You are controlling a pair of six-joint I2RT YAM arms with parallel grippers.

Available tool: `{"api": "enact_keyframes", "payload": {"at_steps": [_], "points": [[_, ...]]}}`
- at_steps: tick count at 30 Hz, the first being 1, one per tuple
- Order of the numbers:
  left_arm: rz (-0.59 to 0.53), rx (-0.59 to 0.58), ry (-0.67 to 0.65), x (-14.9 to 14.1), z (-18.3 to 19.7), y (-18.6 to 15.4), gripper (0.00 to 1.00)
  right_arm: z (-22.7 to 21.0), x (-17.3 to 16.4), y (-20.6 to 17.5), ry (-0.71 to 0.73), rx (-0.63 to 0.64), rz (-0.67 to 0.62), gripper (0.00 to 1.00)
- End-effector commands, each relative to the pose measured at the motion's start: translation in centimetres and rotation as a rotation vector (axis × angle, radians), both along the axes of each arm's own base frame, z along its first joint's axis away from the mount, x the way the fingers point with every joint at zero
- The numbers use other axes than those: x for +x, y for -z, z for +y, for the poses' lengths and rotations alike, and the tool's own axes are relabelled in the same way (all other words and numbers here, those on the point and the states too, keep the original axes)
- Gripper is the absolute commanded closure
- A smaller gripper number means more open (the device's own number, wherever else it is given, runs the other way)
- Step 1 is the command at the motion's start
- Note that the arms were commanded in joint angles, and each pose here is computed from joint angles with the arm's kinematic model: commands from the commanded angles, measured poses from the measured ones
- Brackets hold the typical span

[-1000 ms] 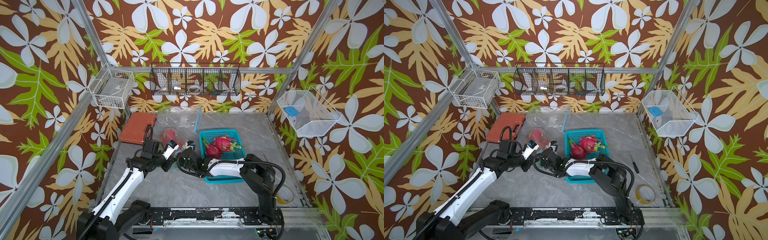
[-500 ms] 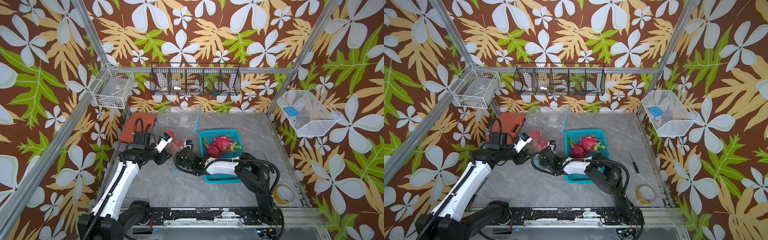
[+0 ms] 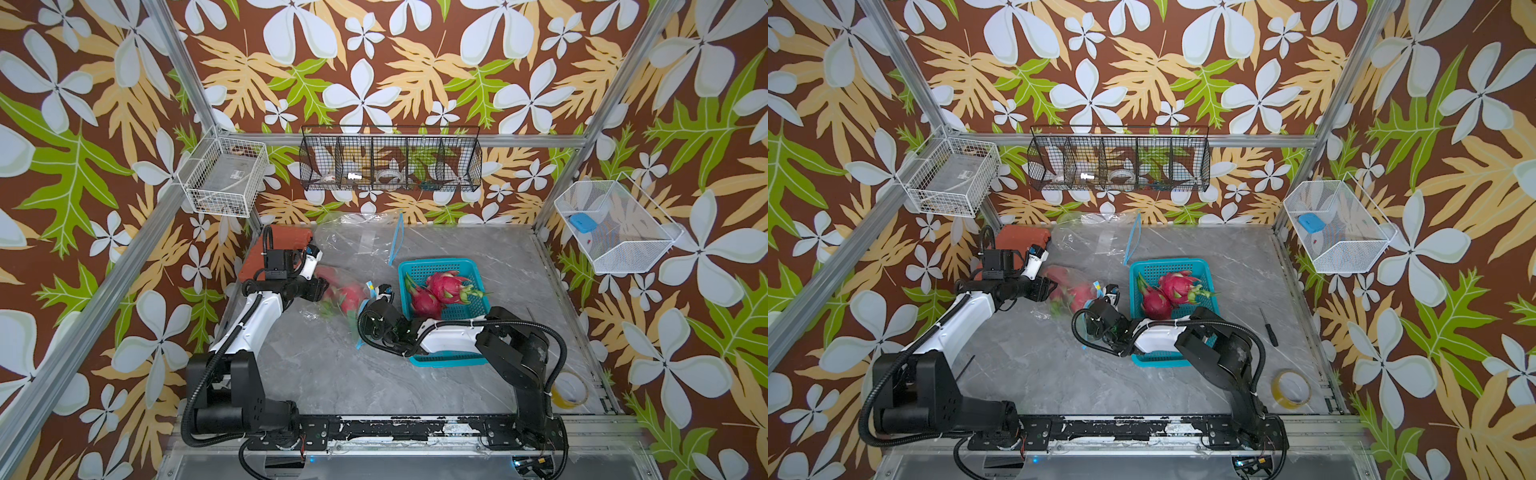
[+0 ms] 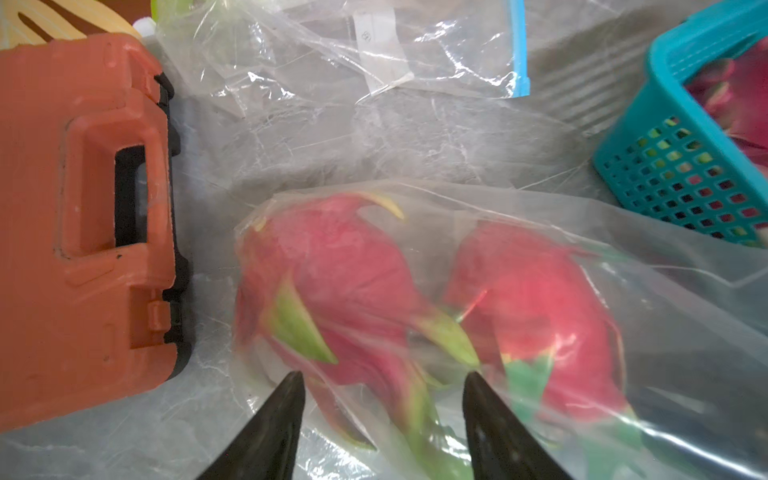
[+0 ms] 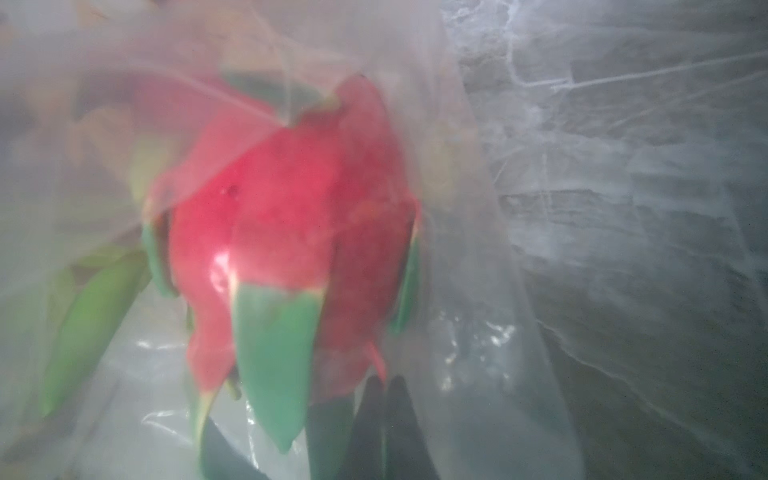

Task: Open the zip-top bag and take out the dragon fruit
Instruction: Pick up the dragon fruit from the zipper food storage bag.

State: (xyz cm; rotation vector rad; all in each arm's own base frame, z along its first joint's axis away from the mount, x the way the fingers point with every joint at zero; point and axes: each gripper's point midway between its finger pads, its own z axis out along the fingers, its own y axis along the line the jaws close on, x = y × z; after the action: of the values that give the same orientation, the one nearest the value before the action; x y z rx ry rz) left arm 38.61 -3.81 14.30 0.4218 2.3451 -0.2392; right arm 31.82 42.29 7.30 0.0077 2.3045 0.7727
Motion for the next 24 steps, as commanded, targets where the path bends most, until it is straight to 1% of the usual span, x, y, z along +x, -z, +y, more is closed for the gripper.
{"api": "enact_keyframes", "payload": {"at_steps": [1, 4, 7, 12, 16, 20, 24], "points": [[-0.033, 0.037, -0.018, 0.5, 1.1, 0.4, 0.38, 1.1, 0.3, -3.6, -0.041, 0.041, -0.091, 1.0], [-0.032, 0.086, 0.006, -0.5, 1.5, 1.7, 0.39, 0.8, -0.2, -5.1, -0.068, 0.031, -0.1, 1.0], [-0.031, 0.143, 0.017, -1.6, 2.1, 3.4, 0.4, 0.4, -1.0, -5.4, -0.094, 0.034, -0.082, 1.0], [-0.007, 0.183, 0.02, -3.2, 2.5, 5.7, 0.41, 0.0, -2.4, -6.1, -0.161, 0.033, -0.081, 1.0], [-0.014, 0.201, 0.006, -3.5, 2.8, 6.3, 0.41, -0.3, -3.5, -7.1, -0.226, 0.038, -0.096, 1.0], [-0.018, 0.199, -0.005, -3.3, 2.9, 6.1, 0.43, -0.5, -5.0, -7.7, -0.311, 0.013, -0.084, 1.0], [-0.034, 0.175, -0.015, -2.9, 2.7, 5.3, 0.43, -2.2, -7.0, -7.2, -0.382, -0.059, -0.049, 1.0]]}}
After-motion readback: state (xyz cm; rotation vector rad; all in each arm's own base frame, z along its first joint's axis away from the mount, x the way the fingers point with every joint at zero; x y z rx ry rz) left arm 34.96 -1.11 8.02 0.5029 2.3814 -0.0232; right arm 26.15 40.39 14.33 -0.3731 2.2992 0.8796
